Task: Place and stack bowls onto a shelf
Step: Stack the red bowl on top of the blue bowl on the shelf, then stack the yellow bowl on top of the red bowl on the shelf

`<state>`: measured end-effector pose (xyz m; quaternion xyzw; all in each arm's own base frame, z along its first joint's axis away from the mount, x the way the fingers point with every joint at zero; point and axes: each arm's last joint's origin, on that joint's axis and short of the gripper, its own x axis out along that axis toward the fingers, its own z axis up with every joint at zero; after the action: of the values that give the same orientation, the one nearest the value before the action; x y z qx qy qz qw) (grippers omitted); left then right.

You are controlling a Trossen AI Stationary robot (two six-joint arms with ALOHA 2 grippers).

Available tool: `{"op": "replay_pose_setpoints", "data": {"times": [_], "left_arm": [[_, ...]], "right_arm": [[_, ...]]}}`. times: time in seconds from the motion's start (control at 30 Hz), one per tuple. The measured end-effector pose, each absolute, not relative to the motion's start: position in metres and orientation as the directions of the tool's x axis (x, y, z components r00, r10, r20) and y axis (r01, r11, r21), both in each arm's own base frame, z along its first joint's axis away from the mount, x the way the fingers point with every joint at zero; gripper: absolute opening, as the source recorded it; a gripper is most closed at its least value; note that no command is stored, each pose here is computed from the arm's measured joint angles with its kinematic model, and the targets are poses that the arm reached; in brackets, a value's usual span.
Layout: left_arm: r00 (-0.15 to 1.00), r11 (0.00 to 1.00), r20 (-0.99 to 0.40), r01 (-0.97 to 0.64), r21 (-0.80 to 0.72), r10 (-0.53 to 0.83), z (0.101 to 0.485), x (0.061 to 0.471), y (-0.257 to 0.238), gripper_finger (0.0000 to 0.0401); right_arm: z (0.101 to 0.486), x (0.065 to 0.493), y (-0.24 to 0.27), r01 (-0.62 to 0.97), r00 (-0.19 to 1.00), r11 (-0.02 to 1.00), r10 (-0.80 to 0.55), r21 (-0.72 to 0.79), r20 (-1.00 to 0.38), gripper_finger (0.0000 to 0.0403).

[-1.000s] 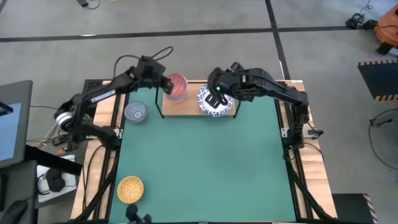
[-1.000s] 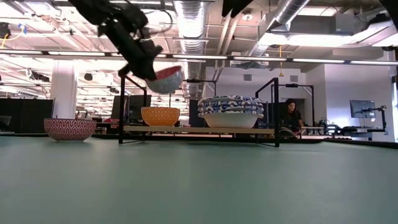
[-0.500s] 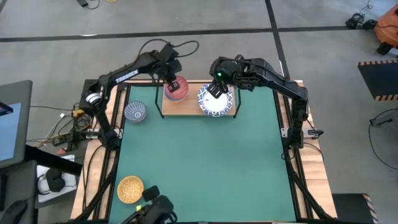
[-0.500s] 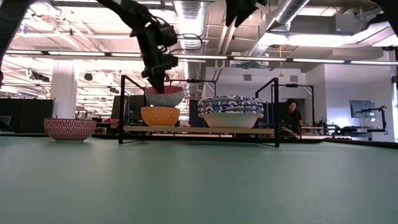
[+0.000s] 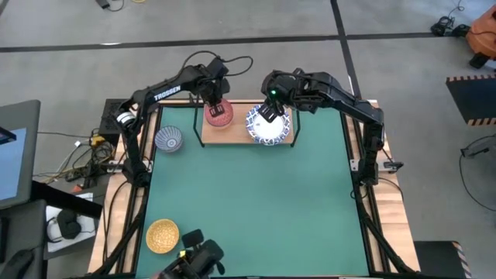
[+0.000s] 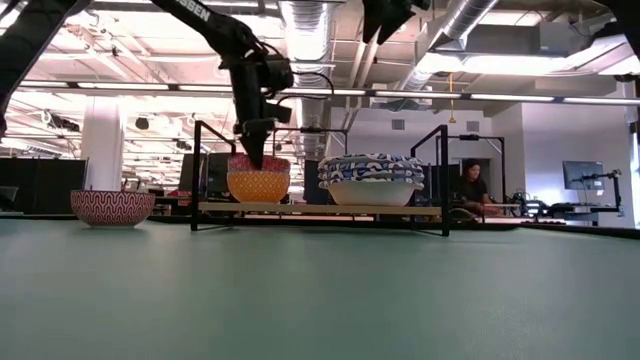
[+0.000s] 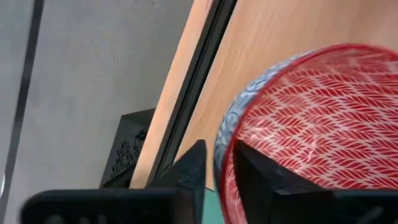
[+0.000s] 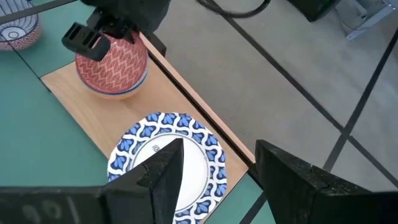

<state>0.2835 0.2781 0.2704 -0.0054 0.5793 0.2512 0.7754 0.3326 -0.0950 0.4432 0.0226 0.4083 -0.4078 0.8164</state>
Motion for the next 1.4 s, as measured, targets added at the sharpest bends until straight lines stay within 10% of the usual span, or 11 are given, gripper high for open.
{"op": "replay_pose_setpoints", "data": {"times": [0.33, 1.03, 1.4], "left_arm": [[0.22, 0.827, -0.882, -0.495, 0.266, 0.416, 0.309, 0.28, 0.279, 0.0145], [0.507, 0.774, -0.699, -0.624, 0.105, 0.504, 0.434, 0.222, 0.165, 0.0122], [0.554, 0.791, -0.761, -0.605, -0.09, 0.337, 0.423, 0.182, 0.051, 0.0122]], "right_arm": [[0.443, 0.333, -0.094, 0.685, 0.346, 0.674, -0.635, -0.277, -0.691, 0.0223], [0.365, 0.383, -0.053, 0.502, 0.488, 0.862, -0.217, 0.069, -0.845, 0.0223], [0.337, 0.414, 0.029, 0.393, 0.69, 0.872, -0.07, 0.292, -0.72, 0.0223]]}}
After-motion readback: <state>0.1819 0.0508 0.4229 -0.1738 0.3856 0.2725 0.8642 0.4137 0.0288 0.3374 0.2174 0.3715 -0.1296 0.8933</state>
